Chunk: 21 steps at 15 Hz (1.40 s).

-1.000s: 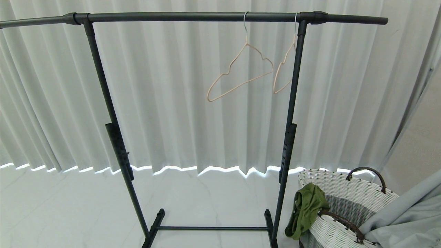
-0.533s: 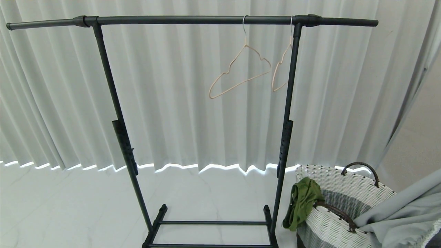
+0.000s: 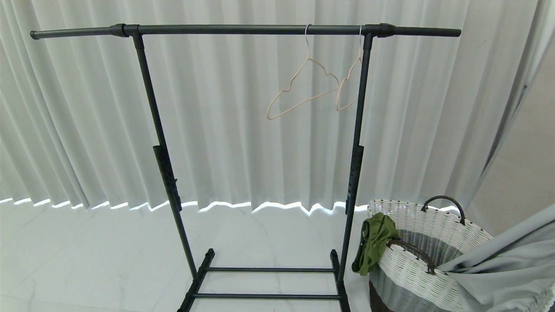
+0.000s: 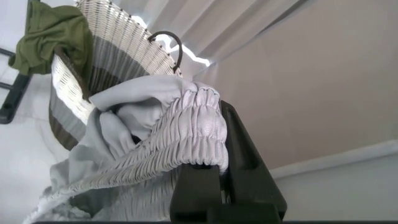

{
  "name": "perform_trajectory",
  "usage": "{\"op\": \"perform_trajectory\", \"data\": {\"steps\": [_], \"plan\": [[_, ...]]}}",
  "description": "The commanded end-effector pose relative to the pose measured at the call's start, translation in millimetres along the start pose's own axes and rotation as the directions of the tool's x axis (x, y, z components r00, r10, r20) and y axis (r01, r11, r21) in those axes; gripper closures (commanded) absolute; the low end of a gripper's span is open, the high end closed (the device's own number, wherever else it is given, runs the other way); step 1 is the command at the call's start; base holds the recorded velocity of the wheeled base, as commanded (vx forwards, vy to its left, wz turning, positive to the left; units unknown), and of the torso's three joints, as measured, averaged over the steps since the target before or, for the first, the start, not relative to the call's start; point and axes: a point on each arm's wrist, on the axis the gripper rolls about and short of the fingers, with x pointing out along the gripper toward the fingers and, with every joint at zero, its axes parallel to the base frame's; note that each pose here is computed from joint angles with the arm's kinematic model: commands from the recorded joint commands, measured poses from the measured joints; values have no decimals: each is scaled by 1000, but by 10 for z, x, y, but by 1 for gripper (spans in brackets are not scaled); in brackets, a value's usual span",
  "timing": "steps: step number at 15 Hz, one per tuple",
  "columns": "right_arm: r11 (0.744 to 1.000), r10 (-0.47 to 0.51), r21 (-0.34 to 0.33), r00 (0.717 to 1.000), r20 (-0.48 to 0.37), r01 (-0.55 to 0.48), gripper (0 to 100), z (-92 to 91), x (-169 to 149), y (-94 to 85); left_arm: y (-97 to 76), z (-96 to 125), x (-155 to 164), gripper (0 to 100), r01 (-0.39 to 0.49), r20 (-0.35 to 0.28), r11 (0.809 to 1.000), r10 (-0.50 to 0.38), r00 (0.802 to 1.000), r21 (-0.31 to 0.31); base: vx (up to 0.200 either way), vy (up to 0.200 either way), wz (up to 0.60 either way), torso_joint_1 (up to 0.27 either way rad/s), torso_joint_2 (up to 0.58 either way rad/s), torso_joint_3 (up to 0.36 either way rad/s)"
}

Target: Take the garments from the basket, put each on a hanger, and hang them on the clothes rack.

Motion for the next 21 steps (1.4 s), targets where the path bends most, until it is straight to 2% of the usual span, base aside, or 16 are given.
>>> {"op": "perform_trajectory", "data": {"steps": [1, 2, 17, 21], "plan": [[1000, 7, -1, 1000, -7, -7, 100, 7, 33, 3, -3, 2, 1, 0, 13, 3, 1000, -13, 1000, 0, 0, 0, 0, 0, 0, 0], [1000, 7, -1, 1000, -7, -7, 100, 7, 33, 3, -4, 2, 1, 0, 17, 4, 1000, -17, 1000, 5, 0, 0, 0, 0, 0, 0], [1000, 12, -1, 1000, -11, -12, 100, 15, 55, 2, -4, 4, 1, 0, 23, 7, 1000, -23, 1000, 0, 0, 200, 0, 2, 2, 1], [1000, 2, 2, 1000, 4, -2, 100, 33, 42, -13, -4, 2, 1, 0, 20, 5, 1000, -20, 1000, 14, 0, 0, 0, 0, 0, 0]]}}
